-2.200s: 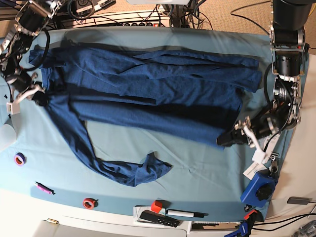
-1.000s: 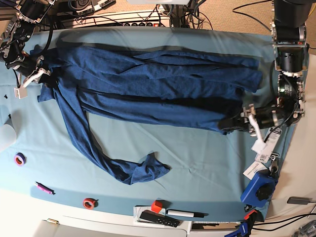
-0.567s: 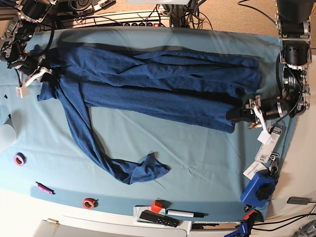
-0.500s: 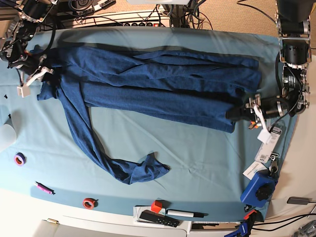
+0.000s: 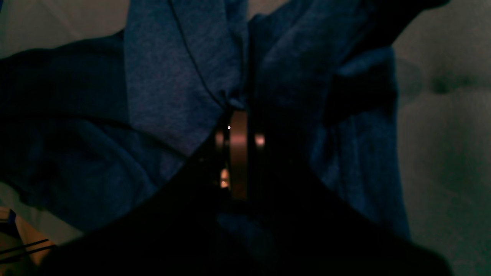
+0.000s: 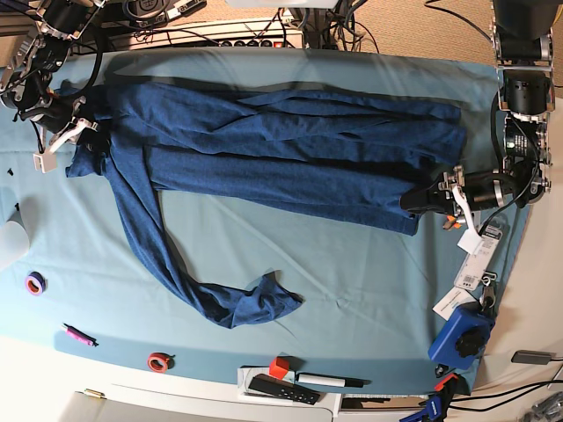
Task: Layout the t-shirt on the table in an organized manner, then fold the t-shirt properly
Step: 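Release the folded shirt and withdraw the left gripper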
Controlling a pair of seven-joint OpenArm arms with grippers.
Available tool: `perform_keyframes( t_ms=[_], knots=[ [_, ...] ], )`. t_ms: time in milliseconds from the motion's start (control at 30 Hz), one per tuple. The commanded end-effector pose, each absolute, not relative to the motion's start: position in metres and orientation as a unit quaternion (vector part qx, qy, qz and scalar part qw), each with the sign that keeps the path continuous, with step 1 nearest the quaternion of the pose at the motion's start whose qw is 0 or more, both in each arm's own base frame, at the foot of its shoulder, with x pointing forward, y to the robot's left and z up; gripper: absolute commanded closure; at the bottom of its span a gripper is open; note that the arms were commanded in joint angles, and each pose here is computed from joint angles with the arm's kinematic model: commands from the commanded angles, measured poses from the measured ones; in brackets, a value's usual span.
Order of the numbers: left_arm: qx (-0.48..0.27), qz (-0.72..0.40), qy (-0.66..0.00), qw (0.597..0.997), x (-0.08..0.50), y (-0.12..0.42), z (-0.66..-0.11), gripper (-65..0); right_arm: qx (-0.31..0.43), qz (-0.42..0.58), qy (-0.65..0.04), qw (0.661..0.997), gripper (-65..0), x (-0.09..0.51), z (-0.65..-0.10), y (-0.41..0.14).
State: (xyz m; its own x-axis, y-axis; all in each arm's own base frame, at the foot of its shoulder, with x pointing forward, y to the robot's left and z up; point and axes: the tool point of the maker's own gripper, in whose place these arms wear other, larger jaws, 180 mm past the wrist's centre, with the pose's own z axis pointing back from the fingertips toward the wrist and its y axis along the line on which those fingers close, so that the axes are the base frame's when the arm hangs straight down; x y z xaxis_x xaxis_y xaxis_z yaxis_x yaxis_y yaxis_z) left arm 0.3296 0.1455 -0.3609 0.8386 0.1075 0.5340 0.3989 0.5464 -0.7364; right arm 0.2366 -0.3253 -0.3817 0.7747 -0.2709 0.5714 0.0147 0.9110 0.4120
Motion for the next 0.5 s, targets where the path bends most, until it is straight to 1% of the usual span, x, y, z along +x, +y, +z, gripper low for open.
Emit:
perform_keyframes(
  t_ms=[0, 33, 67, 100, 200, 467],
  knots=[
    [-0.47, -0.092, -0.3, 0.825, 0.343, 0.15, -0.342, -15.1, 0.18, -0.069, -0.344, 0.919, -10.5, 0.244, -0.369, -0.335],
    [-0.47, -0.092, -0.3, 0.825, 0.343, 0.15, -0.342, -19.8, 0.18, -0.069, -0.347, 0.918, -16.3, 0.245, -0.368, -0.336],
    [-0.47, -0.092, -0.3, 0.825, 0.343, 0.15, -0.342, -22.7, 0.18, -0.07, -0.351, 0.916, -20.6, 0.246, -0.367, -0.336],
    [-0.47, -0.092, -0.3, 0.825, 0.343, 0.15, -0.342, -23.5, 0.18, -0.071, -0.355, 0.915, -22.9, 0.247, -0.366, -0.336],
    [-0.473, -0.09, -0.303, 0.823, 0.344, 0.15, -0.34, -23.4, 0.179, -0.073, -0.365, 0.911, -23.1, 0.25, -0.364, -0.337],
    [-0.478, -0.088, -0.338, 0.806, 0.363, 0.153, -0.318, -23.4, 0.164, -0.066, -0.369, 0.912, -23.1, 0.253, -0.356, -0.347]
  ],
)
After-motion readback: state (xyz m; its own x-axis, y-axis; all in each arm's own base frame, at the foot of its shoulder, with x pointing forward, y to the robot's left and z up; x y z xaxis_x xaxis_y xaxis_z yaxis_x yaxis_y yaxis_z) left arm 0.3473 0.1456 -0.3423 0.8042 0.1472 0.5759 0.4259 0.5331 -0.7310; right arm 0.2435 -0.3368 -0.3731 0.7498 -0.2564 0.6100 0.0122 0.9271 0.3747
